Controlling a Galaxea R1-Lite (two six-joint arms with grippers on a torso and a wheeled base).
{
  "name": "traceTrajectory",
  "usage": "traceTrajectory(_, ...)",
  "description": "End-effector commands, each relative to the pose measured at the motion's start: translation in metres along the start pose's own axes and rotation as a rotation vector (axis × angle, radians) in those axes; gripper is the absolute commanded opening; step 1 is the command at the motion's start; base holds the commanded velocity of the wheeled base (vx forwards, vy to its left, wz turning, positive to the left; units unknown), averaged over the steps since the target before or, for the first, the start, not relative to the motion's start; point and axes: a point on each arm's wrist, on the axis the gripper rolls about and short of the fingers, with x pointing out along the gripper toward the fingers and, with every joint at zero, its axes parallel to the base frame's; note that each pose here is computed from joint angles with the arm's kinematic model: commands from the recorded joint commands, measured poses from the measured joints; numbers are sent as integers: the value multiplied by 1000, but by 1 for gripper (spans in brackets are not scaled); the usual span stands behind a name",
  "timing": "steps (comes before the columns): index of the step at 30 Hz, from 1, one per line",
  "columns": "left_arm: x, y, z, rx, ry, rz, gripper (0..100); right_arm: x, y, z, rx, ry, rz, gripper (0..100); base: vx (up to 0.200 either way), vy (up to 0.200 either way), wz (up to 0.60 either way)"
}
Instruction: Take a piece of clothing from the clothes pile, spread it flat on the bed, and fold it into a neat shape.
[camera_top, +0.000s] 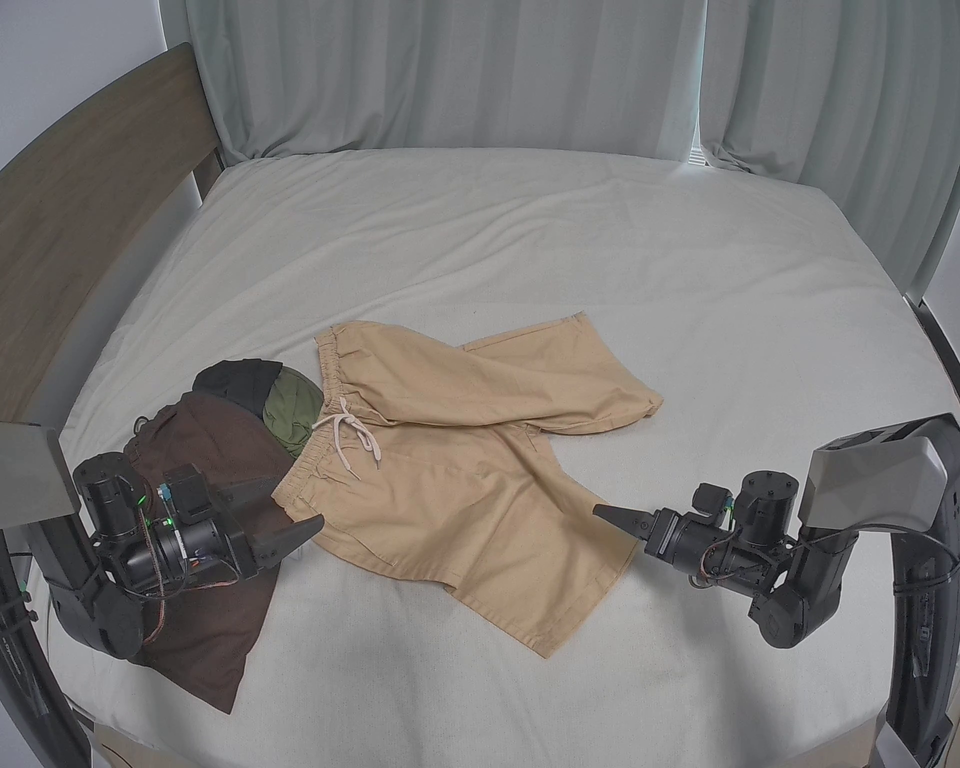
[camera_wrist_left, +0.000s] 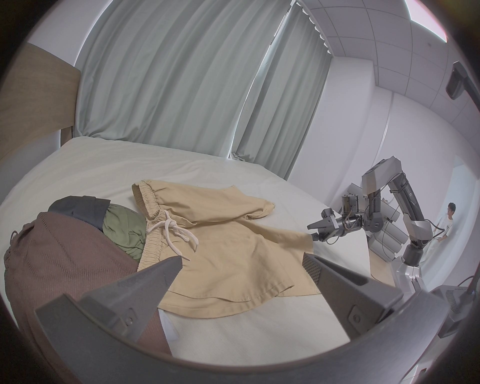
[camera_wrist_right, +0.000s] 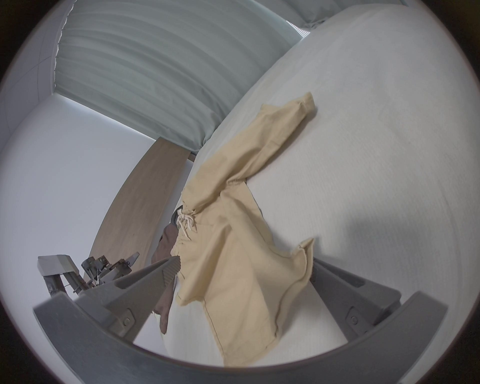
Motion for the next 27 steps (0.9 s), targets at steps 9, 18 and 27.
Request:
traceTrajectory(9, 1, -1, 0, 4, 0, -4, 100, 8, 4, 11, -4, -74, -9, 100, 0, 0, 0)
traceTrajectory(18, 1, -1, 0, 5, 1, -7, 100, 7, 3, 9, -1, -68, -16, 100, 0, 0, 0)
traceTrajectory(27, 1, -2, 0, 6, 0, -8, 100, 7, -1, 9, 3, -70, -24, 0, 0, 0, 0)
